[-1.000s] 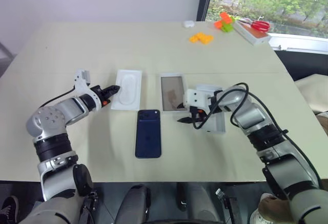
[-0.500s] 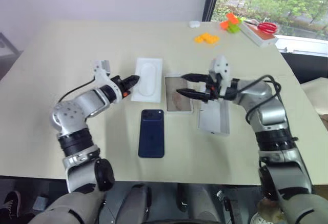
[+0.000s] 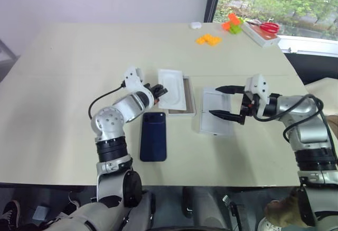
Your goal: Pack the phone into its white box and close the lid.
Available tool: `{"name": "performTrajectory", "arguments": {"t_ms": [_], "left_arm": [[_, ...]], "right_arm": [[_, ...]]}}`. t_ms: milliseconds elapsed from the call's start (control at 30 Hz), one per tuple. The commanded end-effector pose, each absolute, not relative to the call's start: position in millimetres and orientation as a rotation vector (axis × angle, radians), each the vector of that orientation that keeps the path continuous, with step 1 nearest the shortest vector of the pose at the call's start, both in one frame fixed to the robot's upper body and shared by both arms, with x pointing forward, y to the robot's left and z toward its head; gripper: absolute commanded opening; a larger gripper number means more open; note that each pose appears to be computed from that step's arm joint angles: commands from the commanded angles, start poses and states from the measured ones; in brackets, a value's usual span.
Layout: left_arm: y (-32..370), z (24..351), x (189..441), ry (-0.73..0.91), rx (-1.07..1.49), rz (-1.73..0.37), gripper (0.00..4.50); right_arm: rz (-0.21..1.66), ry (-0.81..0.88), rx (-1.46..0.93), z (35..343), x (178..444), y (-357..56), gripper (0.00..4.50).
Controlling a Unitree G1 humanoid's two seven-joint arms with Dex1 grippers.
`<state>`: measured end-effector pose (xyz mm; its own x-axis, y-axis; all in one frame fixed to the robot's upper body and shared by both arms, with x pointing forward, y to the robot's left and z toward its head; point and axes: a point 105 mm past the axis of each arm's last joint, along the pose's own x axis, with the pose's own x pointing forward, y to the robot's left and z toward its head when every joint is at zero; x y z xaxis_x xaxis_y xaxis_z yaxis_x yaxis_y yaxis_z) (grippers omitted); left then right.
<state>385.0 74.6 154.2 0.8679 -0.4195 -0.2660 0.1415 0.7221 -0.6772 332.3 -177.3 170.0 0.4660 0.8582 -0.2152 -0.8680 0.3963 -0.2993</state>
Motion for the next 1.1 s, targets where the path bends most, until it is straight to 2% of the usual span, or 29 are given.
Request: {"name": "performTrajectory", "arguments": {"t_ms": [33, 267, 633, 1100], "left_arm": [[63.9, 162.7, 389.6, 0.408, -0.675, -0.328, 0.0], [46.3, 157.6, 388.7, 0.443, -0.641, -0.366, 0.0], [44.4, 156.2, 399.8, 0.422, -0.575, -0.342, 0.0], [27.5, 150.0, 399.2, 0.437, -0.549, -0.351, 0.0]], "right_arm": [[1.094, -0.041, -0.423, 187.1, 332.9, -171.8, 4.47], [1.105, -0.057, -0.427, 188.6, 334.4, -165.5, 4.47], [1.102, -0.06, -0.429, 188.7, 335.0, -163.7, 4.47], [1.098, -0.07, -0.429, 192.0, 334.8, -161.0, 4.47]]}}
